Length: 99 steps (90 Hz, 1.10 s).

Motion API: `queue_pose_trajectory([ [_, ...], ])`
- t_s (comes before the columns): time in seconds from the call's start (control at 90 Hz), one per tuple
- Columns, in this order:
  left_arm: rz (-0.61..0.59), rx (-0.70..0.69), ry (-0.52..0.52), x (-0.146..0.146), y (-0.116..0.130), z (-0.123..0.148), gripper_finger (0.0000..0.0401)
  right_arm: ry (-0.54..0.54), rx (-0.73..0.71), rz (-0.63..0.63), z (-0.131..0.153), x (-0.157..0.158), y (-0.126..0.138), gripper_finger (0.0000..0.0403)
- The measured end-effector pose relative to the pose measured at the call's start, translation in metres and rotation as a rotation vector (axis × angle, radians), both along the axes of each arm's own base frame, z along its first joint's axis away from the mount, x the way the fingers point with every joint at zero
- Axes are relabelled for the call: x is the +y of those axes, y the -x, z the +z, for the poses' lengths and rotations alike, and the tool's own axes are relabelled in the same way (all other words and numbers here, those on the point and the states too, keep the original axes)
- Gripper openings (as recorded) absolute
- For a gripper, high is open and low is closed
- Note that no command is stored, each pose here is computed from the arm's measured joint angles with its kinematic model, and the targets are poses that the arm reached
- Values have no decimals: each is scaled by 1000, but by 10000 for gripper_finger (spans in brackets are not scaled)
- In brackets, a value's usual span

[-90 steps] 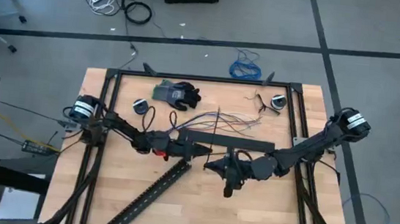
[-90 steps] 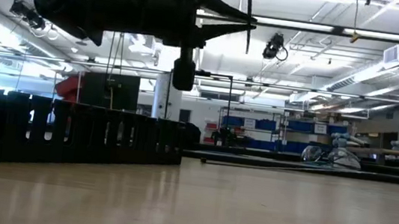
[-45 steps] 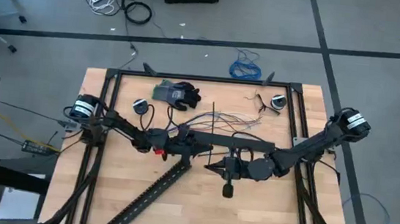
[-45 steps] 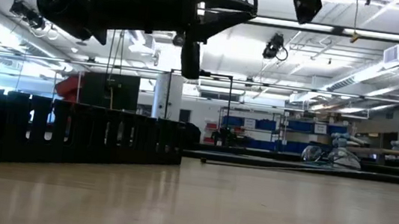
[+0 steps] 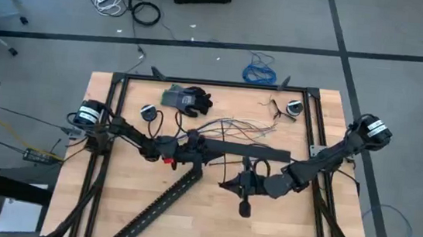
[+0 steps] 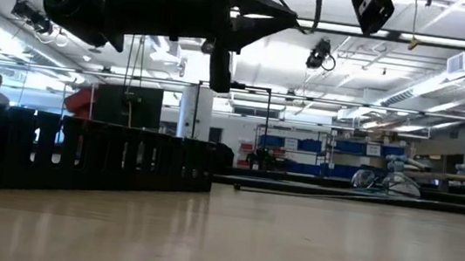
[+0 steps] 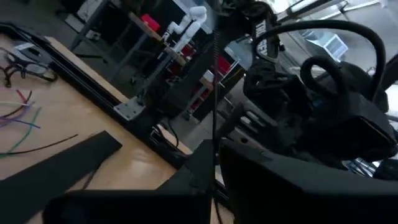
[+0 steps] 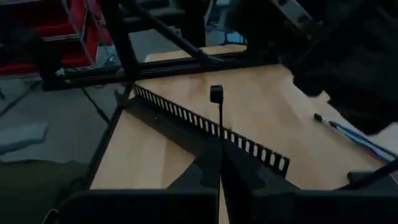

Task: Ziptie cables
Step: Insert the black zip tie into the locking head

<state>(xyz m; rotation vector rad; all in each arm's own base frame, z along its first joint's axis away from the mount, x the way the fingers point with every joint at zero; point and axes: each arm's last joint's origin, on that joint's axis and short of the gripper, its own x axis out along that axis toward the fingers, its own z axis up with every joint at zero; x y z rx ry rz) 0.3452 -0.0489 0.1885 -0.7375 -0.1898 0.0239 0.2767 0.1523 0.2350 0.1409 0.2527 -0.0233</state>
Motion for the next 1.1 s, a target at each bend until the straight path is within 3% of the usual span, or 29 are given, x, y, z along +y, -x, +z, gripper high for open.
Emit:
queue_pose_trajectory([
  [0.356,19,-2,-65,3,0,1,9,-18,11,-14,-12,-1,-9,0],
  [0.756,18,-2,-69,4,0,1,4,11,3,-2,-12,-1,-10,0],
  [0.833,7,32,-22,4,-1,-3,10,104,1,16,-11,0,-9,0],
  [1.1,-155,126,296,11,-3,-13,84,666,-13,201,-9,20,4,0],
])
